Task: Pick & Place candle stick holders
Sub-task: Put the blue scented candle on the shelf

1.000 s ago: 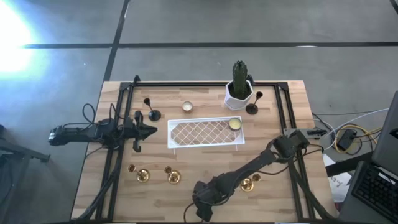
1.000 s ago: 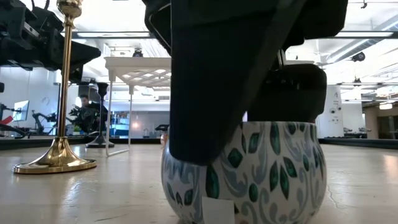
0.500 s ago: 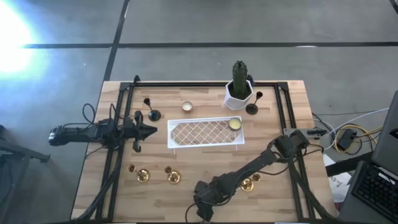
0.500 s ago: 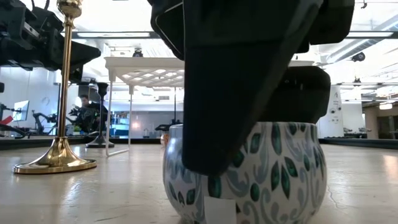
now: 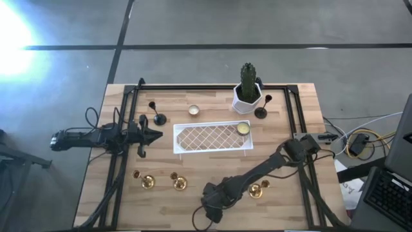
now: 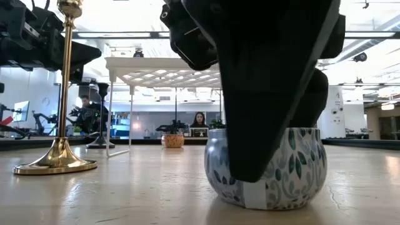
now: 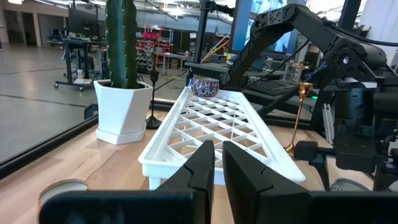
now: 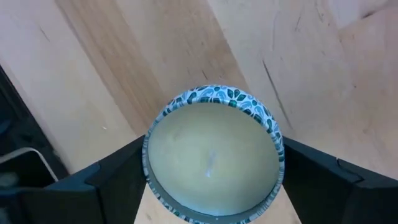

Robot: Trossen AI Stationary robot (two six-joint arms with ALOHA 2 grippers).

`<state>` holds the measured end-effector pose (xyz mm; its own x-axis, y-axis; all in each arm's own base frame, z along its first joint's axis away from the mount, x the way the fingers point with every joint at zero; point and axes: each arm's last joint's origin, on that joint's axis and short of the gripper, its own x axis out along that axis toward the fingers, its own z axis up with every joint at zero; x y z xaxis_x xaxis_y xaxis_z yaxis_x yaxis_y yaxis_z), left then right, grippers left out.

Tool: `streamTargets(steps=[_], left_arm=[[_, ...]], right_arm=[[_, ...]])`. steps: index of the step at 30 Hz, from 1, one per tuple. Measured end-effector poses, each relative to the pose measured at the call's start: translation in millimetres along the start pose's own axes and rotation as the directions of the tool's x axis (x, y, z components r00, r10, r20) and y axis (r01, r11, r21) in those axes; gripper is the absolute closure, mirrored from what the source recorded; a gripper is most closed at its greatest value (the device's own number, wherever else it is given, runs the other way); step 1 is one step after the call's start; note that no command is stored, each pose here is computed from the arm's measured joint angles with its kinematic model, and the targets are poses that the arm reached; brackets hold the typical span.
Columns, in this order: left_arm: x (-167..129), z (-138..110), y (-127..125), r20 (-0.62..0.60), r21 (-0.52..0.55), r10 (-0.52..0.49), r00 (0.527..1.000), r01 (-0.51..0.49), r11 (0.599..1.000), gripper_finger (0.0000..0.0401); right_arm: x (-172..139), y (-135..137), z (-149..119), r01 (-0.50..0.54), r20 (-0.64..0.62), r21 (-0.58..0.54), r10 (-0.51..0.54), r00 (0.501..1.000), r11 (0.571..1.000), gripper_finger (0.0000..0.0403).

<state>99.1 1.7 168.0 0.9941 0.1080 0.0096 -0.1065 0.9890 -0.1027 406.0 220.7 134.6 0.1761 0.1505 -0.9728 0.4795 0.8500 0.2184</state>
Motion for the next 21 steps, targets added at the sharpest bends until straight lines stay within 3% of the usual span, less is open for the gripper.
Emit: streamTargets(steps=[10,21], left_arm=[[0,0,0,0.000,0.000,0.000,1.000,0.000,1.000,0.0364],[0,0,0,0.000,0.000,0.000,1.000,0.000,1.000,0.0364]], right_arm=[[-1,-13,-1,0.121,-0.021,-0.106,-0.123,0.992,0.987,0.0076],[-3,-11,1,0.126,0.009,-0.154,-0.126,0.992,0.980,0.0078]])
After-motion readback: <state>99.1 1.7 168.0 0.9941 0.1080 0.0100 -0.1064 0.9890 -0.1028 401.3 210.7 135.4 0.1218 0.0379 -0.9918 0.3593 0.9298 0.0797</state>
